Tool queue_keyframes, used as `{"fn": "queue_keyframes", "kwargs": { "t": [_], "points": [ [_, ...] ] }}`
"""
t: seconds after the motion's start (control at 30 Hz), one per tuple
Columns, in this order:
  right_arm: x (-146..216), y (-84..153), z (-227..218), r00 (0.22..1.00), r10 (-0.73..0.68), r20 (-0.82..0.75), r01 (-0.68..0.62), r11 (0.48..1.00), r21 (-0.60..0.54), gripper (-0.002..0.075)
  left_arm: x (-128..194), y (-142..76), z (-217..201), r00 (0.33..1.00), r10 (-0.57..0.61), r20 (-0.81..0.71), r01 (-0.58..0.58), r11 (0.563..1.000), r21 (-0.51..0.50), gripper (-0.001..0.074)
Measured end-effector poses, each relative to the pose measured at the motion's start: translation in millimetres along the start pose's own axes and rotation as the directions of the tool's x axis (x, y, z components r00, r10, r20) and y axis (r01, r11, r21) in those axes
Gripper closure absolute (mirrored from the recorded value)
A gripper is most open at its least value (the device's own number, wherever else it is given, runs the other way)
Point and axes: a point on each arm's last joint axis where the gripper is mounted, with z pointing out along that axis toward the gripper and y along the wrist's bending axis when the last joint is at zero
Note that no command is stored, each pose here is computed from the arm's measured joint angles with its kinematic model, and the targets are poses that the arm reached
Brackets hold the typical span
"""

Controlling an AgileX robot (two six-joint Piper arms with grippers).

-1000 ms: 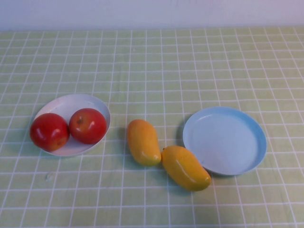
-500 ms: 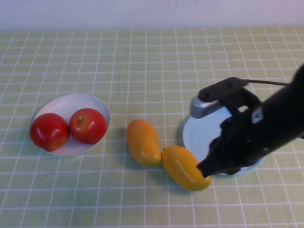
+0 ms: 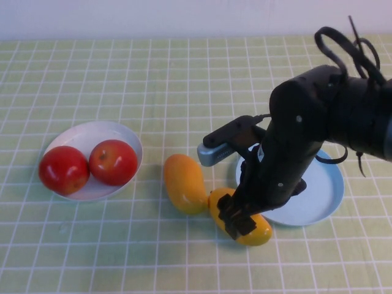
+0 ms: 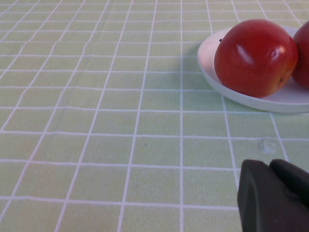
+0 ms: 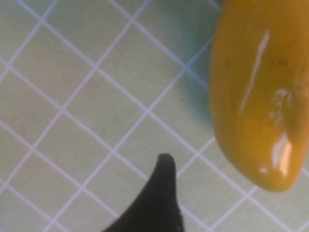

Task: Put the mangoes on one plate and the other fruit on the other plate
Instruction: Put another type of fruit in the right plate

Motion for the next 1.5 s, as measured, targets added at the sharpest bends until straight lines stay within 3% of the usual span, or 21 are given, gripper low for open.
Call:
{"fn": "queue_keyframes", "kwargs": {
  "t": [0.43, 0.7, 0.83, 1.0, 1.2, 1.33, 1.5],
  "points": [
    [-24, -4, 37, 0.999, 0.021, -0.035, -0.020, 1.000, 0.016, 0.0057, 0, 0, 0, 1.000, 0.000, 0.000, 0.000, 1.000, 0.000, 0.0733],
    [-29, -5, 58, 0.999, 0.027, -0.042, -0.027, 1.000, 0.014, 0.0137, 0, 0, 0, 1.000, 0.000, 0.000, 0.000, 1.000, 0.000, 0.0733],
    [-30, -5, 58, 0.999, 0.028, -0.033, -0.028, 1.000, 0.012, 0.0230, 0, 0, 0, 1.000, 0.000, 0.000, 0.000, 1.000, 0.000, 0.0733],
    [-29, -5, 54, 0.999, 0.027, -0.031, -0.027, 1.000, 0.012, 0.0229, 0, 0, 0, 1.000, 0.000, 0.000, 0.000, 1.000, 0.000, 0.0733],
    [-26, -5, 8, 0.996, 0.034, 0.083, -0.036, 0.999, 0.024, 0.0229, 0, 0, 0, 1.000, 0.000, 0.000, 0.000, 1.000, 0.000, 0.0733],
    [-23, -31, -15, 0.982, 0.125, 0.145, -0.134, 0.990, 0.052, 0.0229, 0, 0, 0, 1.000, 0.000, 0.000, 0.000, 1.000, 0.000, 0.0733],
    [-21, -76, -5, 0.952, 0.277, 0.129, -0.290, 0.952, 0.099, 0.0229, 0, 0, 0, 1.000, 0.000, 0.000, 0.000, 1.000, 0.000, 0.0733]
  ]
}}
